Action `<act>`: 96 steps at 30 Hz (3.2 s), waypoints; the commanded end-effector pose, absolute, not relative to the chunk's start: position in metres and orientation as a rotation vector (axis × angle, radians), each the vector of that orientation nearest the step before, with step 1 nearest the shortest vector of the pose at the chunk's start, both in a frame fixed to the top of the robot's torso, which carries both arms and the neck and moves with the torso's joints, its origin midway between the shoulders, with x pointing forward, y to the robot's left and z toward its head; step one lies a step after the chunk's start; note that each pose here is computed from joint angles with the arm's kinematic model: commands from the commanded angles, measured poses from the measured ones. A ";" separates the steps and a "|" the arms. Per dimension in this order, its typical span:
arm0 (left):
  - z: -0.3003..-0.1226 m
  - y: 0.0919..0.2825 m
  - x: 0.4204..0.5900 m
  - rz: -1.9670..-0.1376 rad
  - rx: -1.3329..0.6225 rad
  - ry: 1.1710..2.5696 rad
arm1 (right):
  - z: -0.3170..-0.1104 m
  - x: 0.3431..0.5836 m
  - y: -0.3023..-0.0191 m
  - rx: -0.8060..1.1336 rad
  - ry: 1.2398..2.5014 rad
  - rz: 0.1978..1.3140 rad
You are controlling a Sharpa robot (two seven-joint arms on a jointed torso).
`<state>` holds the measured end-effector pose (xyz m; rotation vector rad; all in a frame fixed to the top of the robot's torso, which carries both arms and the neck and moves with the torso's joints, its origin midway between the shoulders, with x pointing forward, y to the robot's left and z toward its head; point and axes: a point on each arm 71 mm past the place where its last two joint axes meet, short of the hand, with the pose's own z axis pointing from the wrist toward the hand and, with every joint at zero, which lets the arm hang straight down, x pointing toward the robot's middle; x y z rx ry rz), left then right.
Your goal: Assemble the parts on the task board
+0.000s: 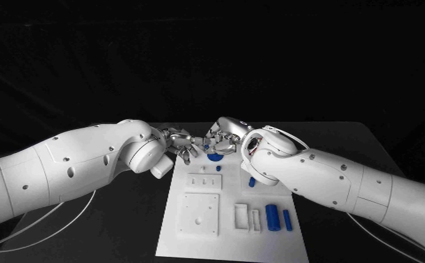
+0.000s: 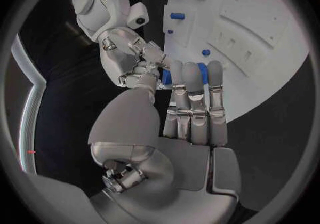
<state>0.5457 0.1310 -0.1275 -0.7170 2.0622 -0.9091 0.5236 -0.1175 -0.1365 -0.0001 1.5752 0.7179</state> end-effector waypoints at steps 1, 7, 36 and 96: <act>-0.126 0.125 0.544 -0.928 -0.698 2.062 | -0.138 0.522 -0.115 -0.011 1.591 0.721; -0.126 0.123 0.545 -0.922 -0.696 2.064 | -0.137 0.521 -0.113 -0.014 1.591 0.727; -0.128 0.121 0.548 -0.900 -0.683 2.091 | -0.136 0.518 -0.109 -0.019 1.602 0.741; -0.142 0.139 0.555 -0.651 -0.578 2.114 | -0.110 0.529 -0.249 0.189 1.455 0.725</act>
